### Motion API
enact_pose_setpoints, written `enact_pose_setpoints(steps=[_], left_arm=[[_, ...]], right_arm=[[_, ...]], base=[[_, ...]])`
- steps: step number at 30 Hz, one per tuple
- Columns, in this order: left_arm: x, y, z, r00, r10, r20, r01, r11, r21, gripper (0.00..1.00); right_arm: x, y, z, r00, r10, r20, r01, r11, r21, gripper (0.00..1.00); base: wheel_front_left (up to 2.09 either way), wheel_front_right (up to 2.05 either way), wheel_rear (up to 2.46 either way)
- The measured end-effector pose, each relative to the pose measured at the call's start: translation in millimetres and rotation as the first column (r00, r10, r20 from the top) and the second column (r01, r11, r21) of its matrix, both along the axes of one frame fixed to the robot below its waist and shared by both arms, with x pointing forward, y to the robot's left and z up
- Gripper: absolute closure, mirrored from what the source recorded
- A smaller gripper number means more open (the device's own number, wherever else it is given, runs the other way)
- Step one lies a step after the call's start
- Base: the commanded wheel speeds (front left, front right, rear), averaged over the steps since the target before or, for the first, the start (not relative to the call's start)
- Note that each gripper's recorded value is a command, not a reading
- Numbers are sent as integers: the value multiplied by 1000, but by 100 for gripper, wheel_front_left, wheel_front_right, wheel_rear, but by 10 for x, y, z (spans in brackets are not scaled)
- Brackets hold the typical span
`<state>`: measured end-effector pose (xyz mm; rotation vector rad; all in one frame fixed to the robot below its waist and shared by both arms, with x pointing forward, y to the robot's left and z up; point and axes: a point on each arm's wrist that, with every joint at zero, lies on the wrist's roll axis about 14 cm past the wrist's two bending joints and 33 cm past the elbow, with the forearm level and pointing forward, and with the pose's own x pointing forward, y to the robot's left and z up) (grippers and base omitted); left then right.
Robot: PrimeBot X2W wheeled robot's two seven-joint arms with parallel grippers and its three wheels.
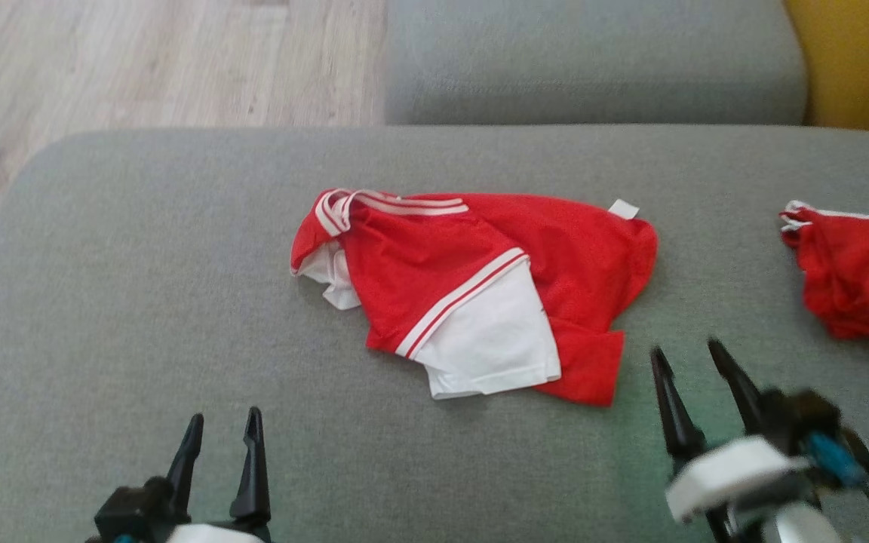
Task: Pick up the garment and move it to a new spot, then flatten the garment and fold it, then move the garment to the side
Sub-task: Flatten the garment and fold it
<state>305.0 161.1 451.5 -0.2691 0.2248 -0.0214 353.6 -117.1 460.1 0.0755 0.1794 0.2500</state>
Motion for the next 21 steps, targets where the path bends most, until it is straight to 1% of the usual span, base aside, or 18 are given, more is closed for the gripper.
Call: enact_pose_setpoints(steps=[4, 6, 12, 15, 21], left_arm=[[70, 40, -25, 1000, 13, -12, -13, 1000, 1, 0], [122, 73, -30, 1000, 23, -13, -23, 1000, 6, 0], [182, 203, -72, 997, 75, -28, -75, 997, 11, 0], [136, 274, -139, 994, 101, -49, -100, 995, 18, 0], [74, 402, -183, 986, 150, -66, -149, 989, 23, 0]], right_arm=[[289, 258, 103, 997, 80, 22, -79, 996, -36, 0], [432, 406, 89, 992, 127, 11, -126, 990, -65, 0], [680, 766, -257, 965, 230, -126, -243, 965, -97, 0], [768, 890, -436, 946, 258, -194, -281, 955, -97, 0], [829, 1087, -678, 911, 298, -283, -331, 941, -74, 0]], base=[[0, 0, 0], [0, 0, 0], [0, 0, 0], [0, 0, 0], [0, 0, 0]])
